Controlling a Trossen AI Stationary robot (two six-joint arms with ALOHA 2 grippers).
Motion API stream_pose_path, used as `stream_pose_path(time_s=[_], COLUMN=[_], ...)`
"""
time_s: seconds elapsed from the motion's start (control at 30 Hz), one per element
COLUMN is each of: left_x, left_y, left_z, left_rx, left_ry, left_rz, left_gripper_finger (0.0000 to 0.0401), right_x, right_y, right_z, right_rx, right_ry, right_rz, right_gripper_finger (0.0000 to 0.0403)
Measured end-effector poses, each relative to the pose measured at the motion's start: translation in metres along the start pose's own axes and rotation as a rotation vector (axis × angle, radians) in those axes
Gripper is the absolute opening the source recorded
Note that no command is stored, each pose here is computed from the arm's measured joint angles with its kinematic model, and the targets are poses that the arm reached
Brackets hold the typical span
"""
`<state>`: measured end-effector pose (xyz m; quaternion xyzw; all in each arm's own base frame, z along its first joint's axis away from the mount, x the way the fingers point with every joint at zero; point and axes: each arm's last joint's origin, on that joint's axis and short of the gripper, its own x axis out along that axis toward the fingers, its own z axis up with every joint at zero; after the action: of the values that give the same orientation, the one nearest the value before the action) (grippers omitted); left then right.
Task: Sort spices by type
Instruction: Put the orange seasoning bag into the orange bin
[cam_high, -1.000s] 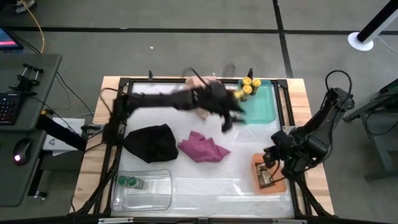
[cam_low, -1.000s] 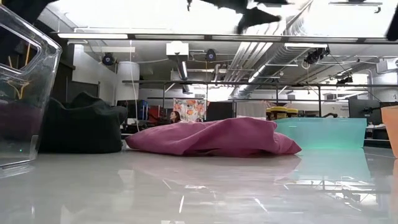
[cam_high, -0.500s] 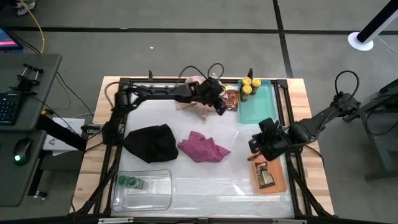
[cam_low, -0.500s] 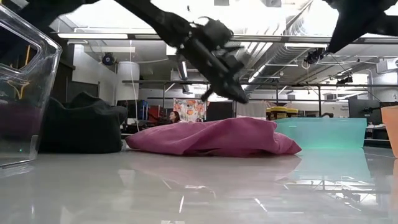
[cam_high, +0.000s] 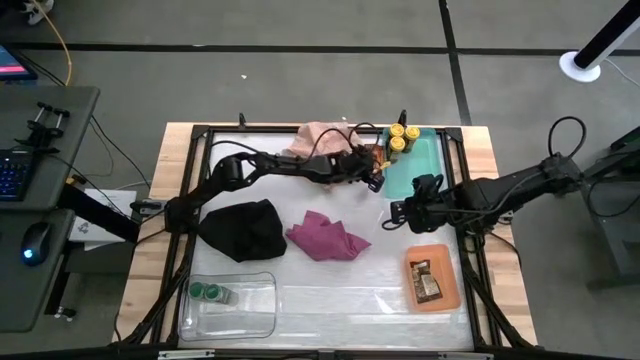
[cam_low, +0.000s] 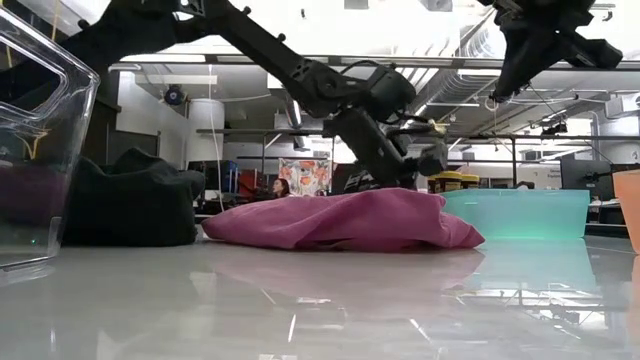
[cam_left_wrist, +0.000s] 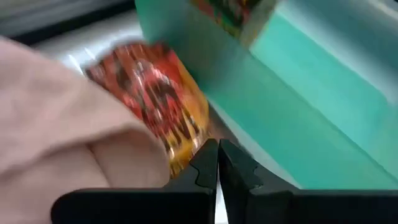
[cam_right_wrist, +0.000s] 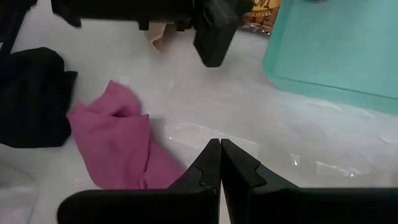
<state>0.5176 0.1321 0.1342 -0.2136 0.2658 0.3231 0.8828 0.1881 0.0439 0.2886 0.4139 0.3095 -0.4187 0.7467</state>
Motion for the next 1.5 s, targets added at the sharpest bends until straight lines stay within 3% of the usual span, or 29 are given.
stream_pose_path(time_s=[0.17,0.37,0.63,0.83,1.03,1.13,1.4,1.5], left_x=[0.007,0.025,0.026,0.004,-0.037,-0.058,-0.093,-0.104], left_y=[-0.004,0.003,-0.007,-0.028,-0.052,-0.066,-0.111,-0.118], left_z=[0.000,-0.024,-0.041,-0.055,-0.064,-0.070,-0.096,-0.091], left_rx=[0.044,0.069,0.108,0.198,0.459,0.531,0.539,0.520], left_ry=[-0.104,-0.047,0.015,0.192,0.382,0.461,0.551,0.525], left_rz=[0.059,0.098,0.082,-0.004,-0.110,-0.200,-0.501,-0.516], left_gripper_finger=[0.0000,0.0000,0.0000,0.0000,0.0000,0.0000,0.0000,0.0000], right_x=[0.001,0.001,0.001,0.001,0.001,0.001,0.001,0.001], right_y=[0.001,0.002,0.002,0.001,0.001,0.001,0.001,0.001], right_z=[0.002,0.002,0.002,0.002,0.001,0.000,-0.001,-0.001], right_rx=[0.017,0.003,-0.013,-0.063,-0.147,-0.184,-0.291,-0.340], right_ry=[0.015,0.027,0.026,0.027,0.058,0.070,0.110,0.127], right_rz=[0.004,0.012,0.012,0.011,0.013,0.015,0.025,0.031], right_gripper_finger=[0.0000,0.0000,0.0000,0.0000,0.0000,0.0000,0.0000,0.0000])
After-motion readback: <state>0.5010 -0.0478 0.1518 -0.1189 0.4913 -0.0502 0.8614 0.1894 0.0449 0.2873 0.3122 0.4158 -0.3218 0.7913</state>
